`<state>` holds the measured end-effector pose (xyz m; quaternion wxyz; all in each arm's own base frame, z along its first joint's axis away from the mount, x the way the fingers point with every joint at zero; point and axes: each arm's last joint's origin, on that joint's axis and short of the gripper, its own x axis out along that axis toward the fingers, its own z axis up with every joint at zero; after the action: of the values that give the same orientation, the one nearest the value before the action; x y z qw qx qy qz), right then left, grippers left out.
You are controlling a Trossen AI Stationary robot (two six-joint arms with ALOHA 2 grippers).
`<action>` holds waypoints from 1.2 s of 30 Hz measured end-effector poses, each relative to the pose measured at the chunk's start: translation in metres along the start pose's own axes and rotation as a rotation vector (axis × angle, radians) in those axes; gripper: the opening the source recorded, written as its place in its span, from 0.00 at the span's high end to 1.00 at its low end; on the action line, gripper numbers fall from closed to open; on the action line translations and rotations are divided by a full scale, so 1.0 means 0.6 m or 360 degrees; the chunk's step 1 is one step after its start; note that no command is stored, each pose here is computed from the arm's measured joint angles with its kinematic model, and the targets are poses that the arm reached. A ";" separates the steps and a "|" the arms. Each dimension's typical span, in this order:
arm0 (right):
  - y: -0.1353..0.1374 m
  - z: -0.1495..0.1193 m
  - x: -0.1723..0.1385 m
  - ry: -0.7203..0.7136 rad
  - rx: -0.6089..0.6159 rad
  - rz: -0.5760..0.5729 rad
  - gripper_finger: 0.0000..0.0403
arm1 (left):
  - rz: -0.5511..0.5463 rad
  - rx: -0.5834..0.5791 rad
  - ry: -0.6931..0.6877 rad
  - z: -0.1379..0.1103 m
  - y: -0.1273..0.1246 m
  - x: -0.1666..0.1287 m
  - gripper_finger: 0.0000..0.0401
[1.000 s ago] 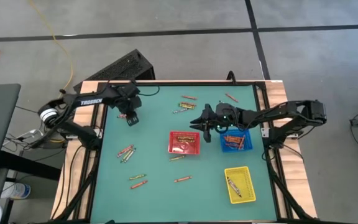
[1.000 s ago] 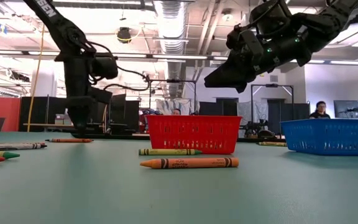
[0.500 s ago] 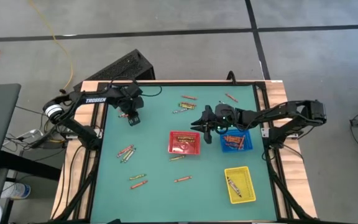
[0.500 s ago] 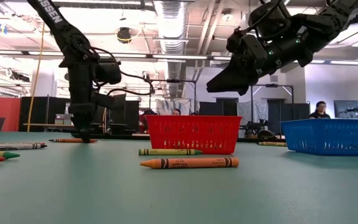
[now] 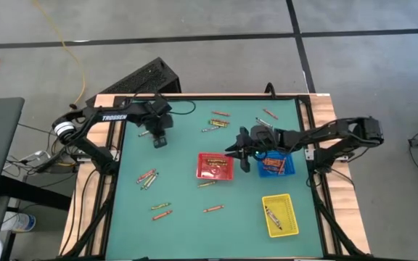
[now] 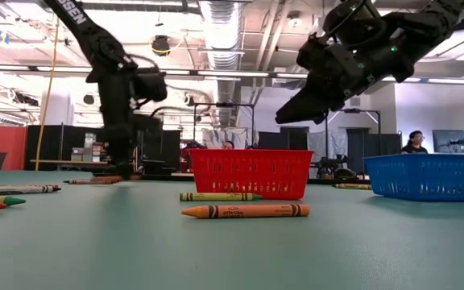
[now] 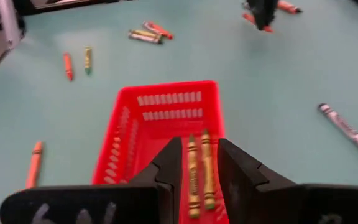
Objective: Sort crayons
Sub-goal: Put the orange crayon into the blue basket
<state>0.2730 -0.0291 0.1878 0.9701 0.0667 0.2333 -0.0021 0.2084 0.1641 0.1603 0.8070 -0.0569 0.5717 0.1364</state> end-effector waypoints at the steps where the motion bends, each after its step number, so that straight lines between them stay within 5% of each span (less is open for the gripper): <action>1: 0.005 0.001 -0.002 0.0004 -0.0006 0.0015 0.76 | -0.0037 0.0011 -0.0029 0.007 -0.002 -0.004 0.97; 10: 0.051 0.016 -0.038 -0.0026 -0.0074 0.0147 0.76 | -0.0612 0.0188 -0.0753 0.102 -0.048 -0.041 0.97; 21: 0.096 0.058 -0.108 -0.0333 -0.0161 0.0313 0.76 | -0.0888 0.0425 -0.1588 0.206 -0.184 -0.024 0.97; 27: 0.125 0.079 -0.156 -0.0573 -0.0277 0.0411 0.76 | -0.0917 0.0347 -0.1804 0.279 -0.229 0.005 0.97; 36: 0.150 0.074 -0.204 -0.0632 -0.0377 0.0199 0.76 | -0.1066 0.0408 -0.1611 0.399 -0.289 0.066 0.97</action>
<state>0.1871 0.0513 0.2940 0.9962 -0.0350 0.0320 0.0724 0.4873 0.0635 0.1931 0.9775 -0.0641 0.0810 -0.1840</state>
